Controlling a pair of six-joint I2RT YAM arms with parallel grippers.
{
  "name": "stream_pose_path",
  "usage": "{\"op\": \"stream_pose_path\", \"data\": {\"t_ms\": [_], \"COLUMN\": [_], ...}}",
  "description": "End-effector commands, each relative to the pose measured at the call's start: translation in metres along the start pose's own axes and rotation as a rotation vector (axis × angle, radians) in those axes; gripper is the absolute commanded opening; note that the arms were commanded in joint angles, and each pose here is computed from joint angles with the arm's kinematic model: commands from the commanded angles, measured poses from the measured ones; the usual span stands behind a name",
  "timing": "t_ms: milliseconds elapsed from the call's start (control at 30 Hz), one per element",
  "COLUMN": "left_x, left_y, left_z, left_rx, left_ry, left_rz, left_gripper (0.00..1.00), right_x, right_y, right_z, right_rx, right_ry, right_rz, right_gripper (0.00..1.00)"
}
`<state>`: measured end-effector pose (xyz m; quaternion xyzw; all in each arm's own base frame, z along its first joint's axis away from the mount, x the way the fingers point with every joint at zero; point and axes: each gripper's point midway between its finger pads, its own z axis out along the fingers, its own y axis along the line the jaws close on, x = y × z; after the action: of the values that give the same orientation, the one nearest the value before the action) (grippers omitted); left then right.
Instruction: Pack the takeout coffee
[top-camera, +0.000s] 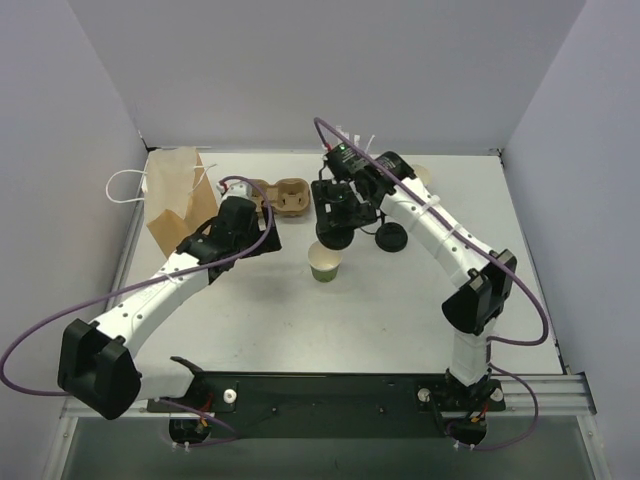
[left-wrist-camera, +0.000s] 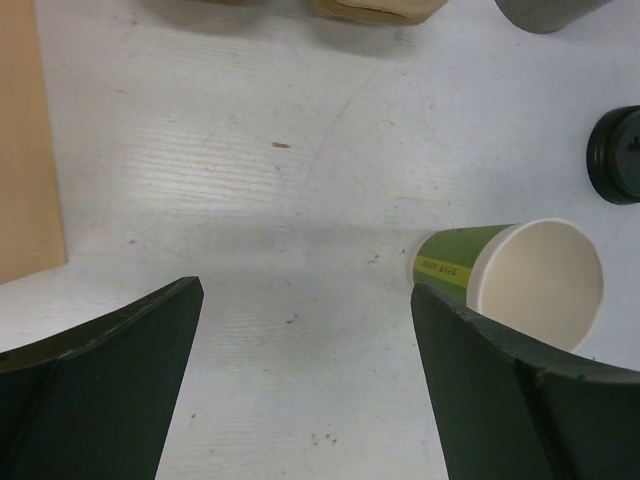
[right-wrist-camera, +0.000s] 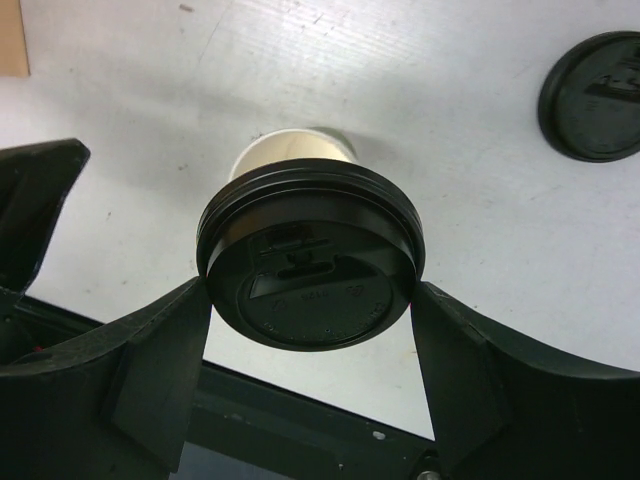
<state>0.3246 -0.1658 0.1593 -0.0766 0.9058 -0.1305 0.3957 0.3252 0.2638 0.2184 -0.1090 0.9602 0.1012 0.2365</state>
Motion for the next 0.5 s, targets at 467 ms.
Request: {"op": "stream_pose_path", "data": {"t_ms": [467], "left_x": [-0.030], "left_y": [0.056], "left_z": [-0.051], "left_rx": [-0.225], "left_ry": [-0.149], "left_rz": [-0.098], "left_gripper": [0.97], "right_x": [0.046], "right_y": [0.022], "right_z": [0.038], "right_rx": [0.103], "right_ry": [0.237], "right_rz": [-0.141], "right_gripper": [0.68]}}
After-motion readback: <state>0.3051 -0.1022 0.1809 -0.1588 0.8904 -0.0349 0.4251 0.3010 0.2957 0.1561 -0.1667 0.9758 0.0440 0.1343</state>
